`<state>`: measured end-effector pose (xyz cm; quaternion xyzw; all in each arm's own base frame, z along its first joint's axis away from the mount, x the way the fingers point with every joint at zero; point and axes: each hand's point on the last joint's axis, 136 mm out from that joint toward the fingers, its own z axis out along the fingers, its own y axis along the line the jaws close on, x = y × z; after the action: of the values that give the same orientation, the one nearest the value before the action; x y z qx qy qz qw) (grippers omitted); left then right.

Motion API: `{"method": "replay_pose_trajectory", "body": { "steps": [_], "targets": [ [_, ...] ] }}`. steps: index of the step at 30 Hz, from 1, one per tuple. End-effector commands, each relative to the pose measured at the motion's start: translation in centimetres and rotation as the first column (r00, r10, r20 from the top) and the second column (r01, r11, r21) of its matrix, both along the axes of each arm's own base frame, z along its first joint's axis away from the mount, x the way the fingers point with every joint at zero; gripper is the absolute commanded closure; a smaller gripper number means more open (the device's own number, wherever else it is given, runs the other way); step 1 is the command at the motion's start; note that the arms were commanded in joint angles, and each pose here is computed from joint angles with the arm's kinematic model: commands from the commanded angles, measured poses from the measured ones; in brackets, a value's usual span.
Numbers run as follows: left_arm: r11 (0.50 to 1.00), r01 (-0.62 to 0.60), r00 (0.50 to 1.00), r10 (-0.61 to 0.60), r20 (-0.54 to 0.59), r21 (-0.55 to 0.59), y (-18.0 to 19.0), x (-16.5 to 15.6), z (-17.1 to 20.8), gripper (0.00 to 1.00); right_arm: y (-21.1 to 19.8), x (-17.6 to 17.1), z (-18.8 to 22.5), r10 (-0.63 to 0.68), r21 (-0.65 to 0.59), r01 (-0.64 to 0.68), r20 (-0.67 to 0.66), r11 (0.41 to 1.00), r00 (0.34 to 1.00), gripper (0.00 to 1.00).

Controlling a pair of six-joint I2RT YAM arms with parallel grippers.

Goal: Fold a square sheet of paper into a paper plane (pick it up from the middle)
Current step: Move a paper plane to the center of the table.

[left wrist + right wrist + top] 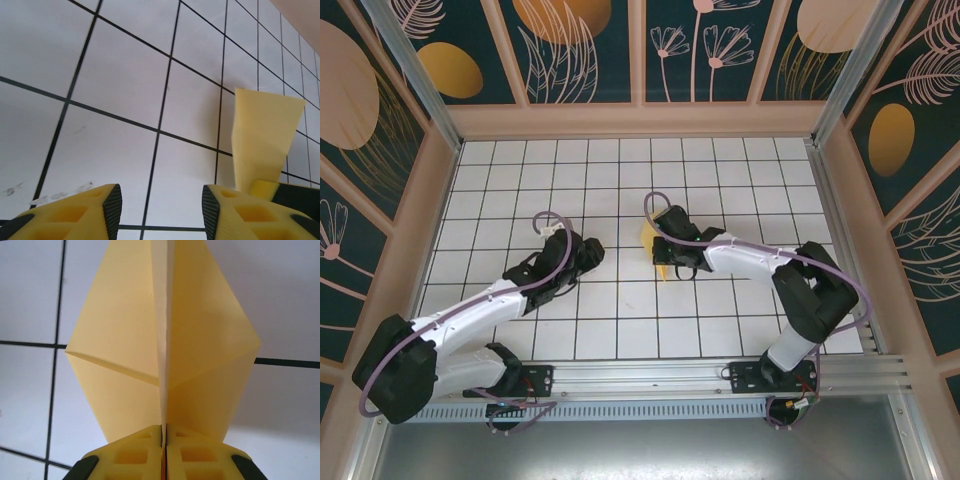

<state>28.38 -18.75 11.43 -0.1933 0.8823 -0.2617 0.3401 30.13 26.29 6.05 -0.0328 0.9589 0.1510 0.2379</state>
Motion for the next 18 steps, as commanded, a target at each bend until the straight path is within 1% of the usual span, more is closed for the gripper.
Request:
{"method": "replay_pose_trajectory", "body": {
  "steps": [1, 4, 8, 11, 18],
  "targets": [
    [0.999, -0.040, 0.999, 0.040, 0.017, 0.002, 0.7, 0.1, 0.2, 0.51, -1.3, 0.5, -1.0, -0.073, -0.098, 0.071, -0.019, 0.993, 0.997, 0.89],
    [0.999, -0.040, 0.999, 0.040, 0.013, 0.005, 0.8, -0.1, 0.0, 0.50, -1.0, 0.4, -1.8, -0.069, -0.113, 0.064, -0.037, 0.992, 0.997, 0.89],
    [0.999, -0.041, 0.999, 0.041, 0.009, 0.007, 0.9, -0.2, -0.2, 0.50, -0.7, 0.1, -3.2, -0.064, -0.127, 0.055, -0.062, 0.990, 0.996, 0.86],
    [0.999, -0.038, 0.999, 0.038, 0.006, 0.007, 0.9, -0.3, -0.4, 0.50, -1.0, -0.2, -4.3, -0.067, -0.147, 0.054, -0.083, 0.988, 0.994, 0.81],
    [0.999, -0.038, 0.999, 0.038, 0.007, 0.001, 1.0, -0.4, -0.5, 0.49, -1.0, -0.7, -6.2, -0.058, -0.176, 0.036, -0.120, 0.984, 0.991, 0.79]
  ]
}}
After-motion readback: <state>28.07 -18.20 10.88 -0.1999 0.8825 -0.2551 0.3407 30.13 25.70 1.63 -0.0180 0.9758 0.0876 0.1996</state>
